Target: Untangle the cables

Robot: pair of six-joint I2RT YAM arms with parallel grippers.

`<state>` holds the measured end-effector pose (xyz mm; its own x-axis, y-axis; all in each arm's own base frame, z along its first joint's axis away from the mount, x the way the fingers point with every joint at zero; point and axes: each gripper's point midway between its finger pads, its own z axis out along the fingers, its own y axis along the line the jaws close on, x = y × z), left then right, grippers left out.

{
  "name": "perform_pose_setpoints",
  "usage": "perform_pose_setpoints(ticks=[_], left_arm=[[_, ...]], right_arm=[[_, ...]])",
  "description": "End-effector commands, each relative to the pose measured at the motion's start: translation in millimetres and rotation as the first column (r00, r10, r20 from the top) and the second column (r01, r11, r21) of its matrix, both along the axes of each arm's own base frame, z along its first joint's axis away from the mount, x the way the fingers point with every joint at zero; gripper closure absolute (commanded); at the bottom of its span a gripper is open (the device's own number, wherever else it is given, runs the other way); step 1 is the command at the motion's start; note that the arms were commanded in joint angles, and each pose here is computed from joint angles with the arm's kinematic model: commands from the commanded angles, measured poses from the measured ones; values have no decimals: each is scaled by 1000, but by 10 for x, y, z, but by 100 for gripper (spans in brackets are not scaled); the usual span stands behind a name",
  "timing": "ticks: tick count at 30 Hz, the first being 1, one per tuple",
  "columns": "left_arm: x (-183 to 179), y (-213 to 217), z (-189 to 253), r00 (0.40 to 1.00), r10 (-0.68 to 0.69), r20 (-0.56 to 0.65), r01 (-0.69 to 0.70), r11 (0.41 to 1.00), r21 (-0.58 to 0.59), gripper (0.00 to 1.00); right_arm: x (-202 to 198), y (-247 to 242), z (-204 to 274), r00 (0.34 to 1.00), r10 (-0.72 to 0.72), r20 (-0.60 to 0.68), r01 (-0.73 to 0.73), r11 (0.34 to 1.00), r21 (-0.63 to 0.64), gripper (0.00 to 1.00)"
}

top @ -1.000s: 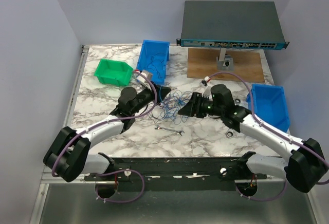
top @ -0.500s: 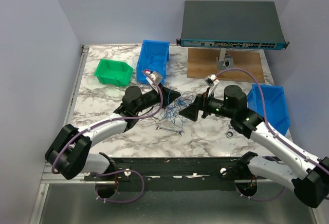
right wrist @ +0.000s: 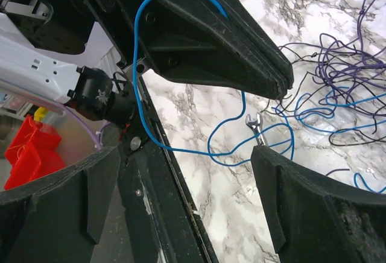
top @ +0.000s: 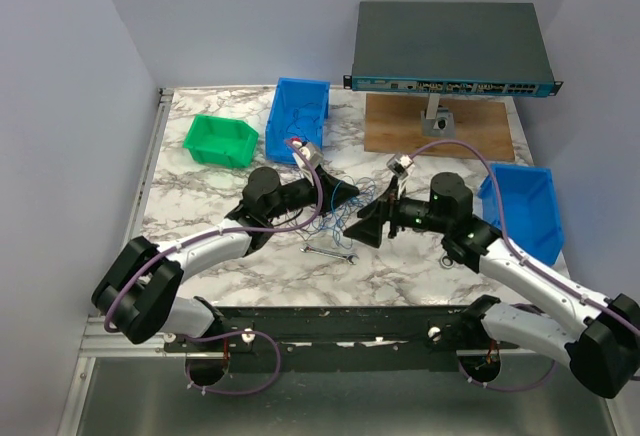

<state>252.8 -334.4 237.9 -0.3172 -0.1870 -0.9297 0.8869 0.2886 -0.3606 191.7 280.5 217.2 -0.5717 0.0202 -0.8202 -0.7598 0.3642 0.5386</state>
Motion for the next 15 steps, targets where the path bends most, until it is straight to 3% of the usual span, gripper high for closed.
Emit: perform_pose_setpoints(ticks=[1,12,15], left_arm=[[-55,-72,155,998,-53,45,54,998,-32,100],[-79,-87,160,997,-71,41,73,997,-40,100],[-89,-87,160,996,-74,40,75,996,-43,100]], right_arm=[[-47,79,-6,997,48,58,-49,999,18,0],[59,279,-227,998,12,67,-13,1000,15,0],[98,346,-232,996,-6,84,3,999,39,7]])
